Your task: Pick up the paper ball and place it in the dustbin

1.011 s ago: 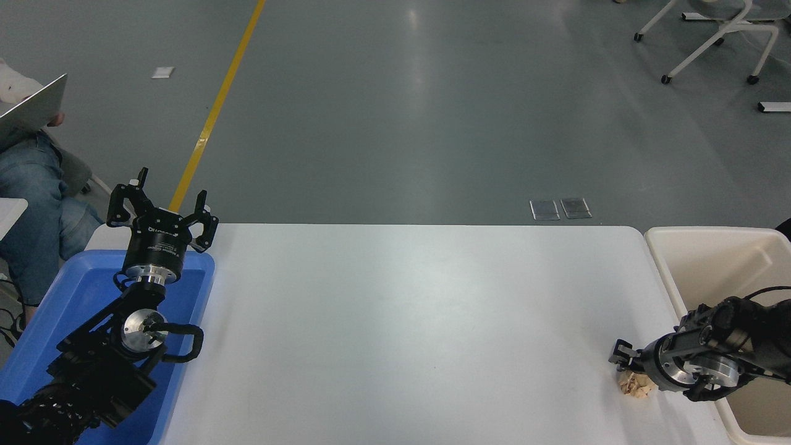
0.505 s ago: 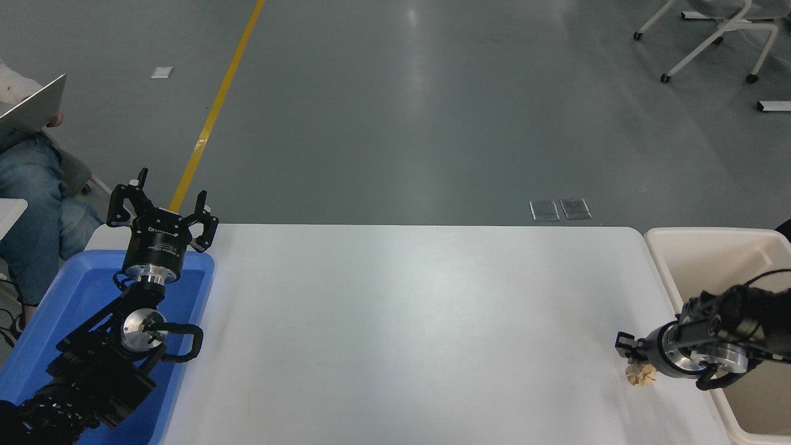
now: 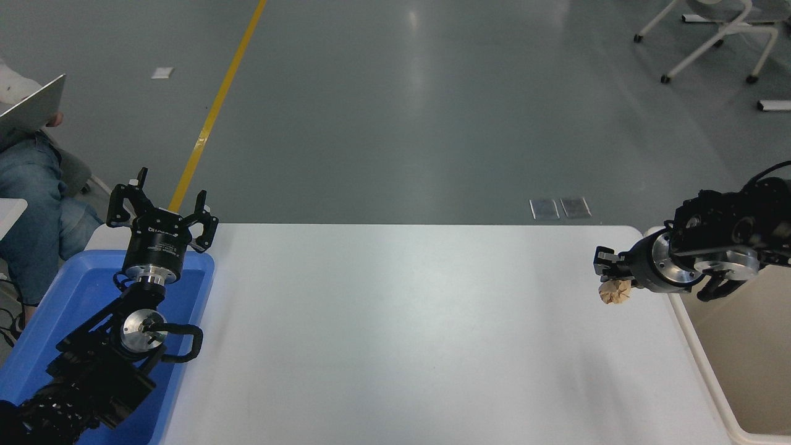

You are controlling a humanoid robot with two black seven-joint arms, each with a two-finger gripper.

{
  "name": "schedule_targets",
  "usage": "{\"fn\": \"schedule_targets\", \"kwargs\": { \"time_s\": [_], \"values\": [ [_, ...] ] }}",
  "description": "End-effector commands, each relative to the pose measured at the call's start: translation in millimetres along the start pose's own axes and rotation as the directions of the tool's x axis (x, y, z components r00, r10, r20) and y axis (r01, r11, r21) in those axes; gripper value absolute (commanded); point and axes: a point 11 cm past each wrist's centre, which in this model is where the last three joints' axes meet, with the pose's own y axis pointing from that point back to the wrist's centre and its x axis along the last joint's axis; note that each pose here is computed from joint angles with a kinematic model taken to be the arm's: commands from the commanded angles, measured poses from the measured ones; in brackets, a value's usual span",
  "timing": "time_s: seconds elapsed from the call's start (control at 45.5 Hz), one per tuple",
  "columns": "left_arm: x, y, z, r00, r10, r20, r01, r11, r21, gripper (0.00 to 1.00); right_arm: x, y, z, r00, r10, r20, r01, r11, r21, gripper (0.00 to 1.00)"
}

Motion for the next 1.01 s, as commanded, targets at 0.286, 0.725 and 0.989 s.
{"fn": "schedule_targets", "kwargs": {
  "time_s": [0.286, 0.725, 0.989],
  "values": [
    [-0.2, 0.2, -0.7, 1.000, 0.000, -0.001, 0.000, 1.000, 0.001, 0.99, 65.1, 77.1, -20.7, 0.989, 0.141, 0.035, -0.144, 0.985, 0.099, 0.00],
    [0.1, 0.1, 0.0, 1.000, 0.000, 0.000, 0.000, 1.000, 0.000, 0.99, 95.8, 44.0, 36.0, 0.958, 0.252, 0.135, -0.252, 0.968, -0.013, 0.00],
    [-0.8, -0.4, -0.5, 1.000, -0.001, -0.002, 0.001, 1.000, 0.000, 0.99, 119.9, -13.3, 144.3, 0.840, 0.467, 0.277, -0.413, 0.881, -0.232, 0.00]
  ]
}}
